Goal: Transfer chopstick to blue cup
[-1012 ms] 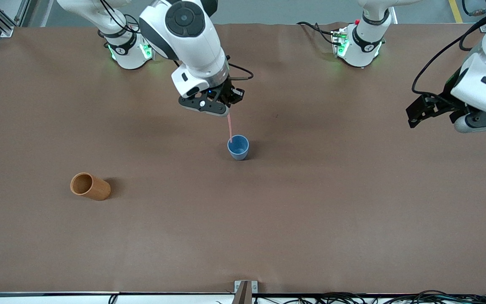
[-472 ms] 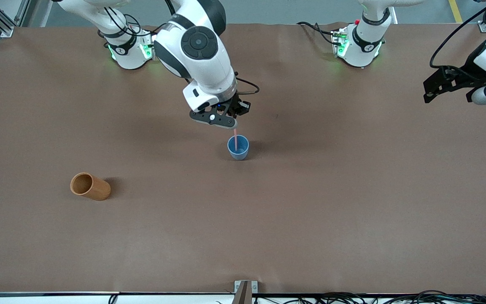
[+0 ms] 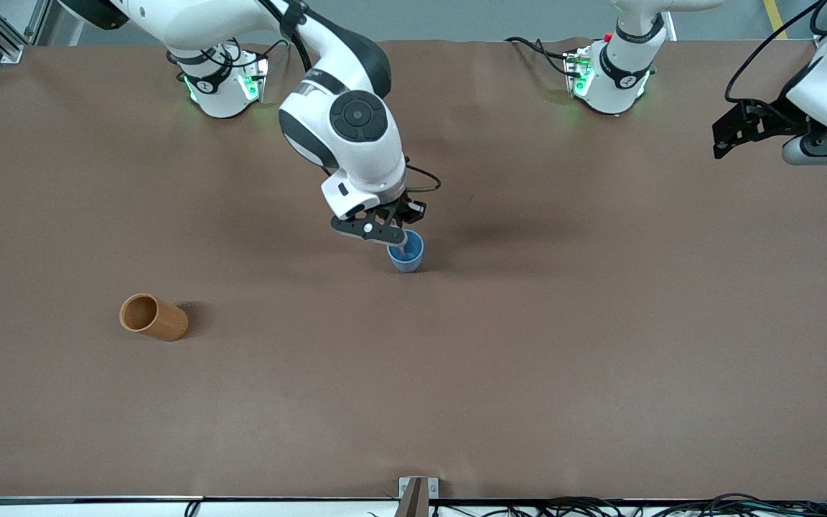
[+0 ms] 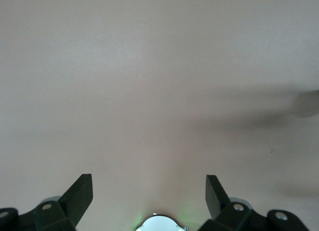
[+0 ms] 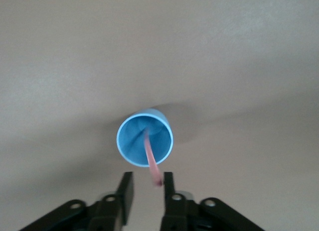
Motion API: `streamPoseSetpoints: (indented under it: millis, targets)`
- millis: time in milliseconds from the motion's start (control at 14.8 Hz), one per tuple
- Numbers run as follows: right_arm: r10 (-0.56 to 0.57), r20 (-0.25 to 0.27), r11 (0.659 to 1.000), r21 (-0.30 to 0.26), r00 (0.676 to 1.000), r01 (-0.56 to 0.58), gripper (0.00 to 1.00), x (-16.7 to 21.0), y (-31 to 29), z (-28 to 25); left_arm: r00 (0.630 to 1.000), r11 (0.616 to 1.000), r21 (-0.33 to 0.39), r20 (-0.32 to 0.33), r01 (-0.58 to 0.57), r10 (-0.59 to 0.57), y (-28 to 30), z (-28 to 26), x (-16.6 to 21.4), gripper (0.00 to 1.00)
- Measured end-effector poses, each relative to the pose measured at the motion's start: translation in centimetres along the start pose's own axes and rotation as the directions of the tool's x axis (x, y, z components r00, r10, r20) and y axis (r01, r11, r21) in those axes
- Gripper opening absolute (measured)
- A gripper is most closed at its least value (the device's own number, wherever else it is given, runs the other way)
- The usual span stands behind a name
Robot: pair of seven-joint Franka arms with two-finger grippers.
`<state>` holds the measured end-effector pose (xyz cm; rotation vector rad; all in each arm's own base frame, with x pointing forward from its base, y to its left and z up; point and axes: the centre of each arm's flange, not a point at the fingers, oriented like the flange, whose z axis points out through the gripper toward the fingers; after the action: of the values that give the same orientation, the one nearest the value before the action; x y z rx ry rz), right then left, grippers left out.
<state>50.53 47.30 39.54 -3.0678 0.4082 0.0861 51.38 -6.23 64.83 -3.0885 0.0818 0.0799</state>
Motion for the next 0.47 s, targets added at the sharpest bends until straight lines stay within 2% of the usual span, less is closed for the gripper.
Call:
streamPoseSetpoints:
  millis: [270, 405, 472]
  targets:
    - [-0.002, -0.033, 1.000, 0.022, 0.999, 0.002, 0.76, 2.7, 1.3, -2.2, 1.000, 1.000, -0.001, 0.003, 0.010, -0.010, -1.5, 0.5, 0.2, 1.00]
    - [-0.052, -0.056, 0.999, -0.002, 0.997, 0.051, 0.95, 4.8, 3.6, -4.9, 1.000, 1.000, 0.001, 0.002, -0.003, 0.003, -0.8, 0.5, 0.2, 1.00]
    - [-0.081, -0.066, 0.997, -0.024, 0.995, 0.079, 1.00, 5.7, 5.2, -6.6, 1.000, 1.000, 0.002, 0.002, -0.009, 0.009, -0.5, 0.5, 0.2, 1.00]
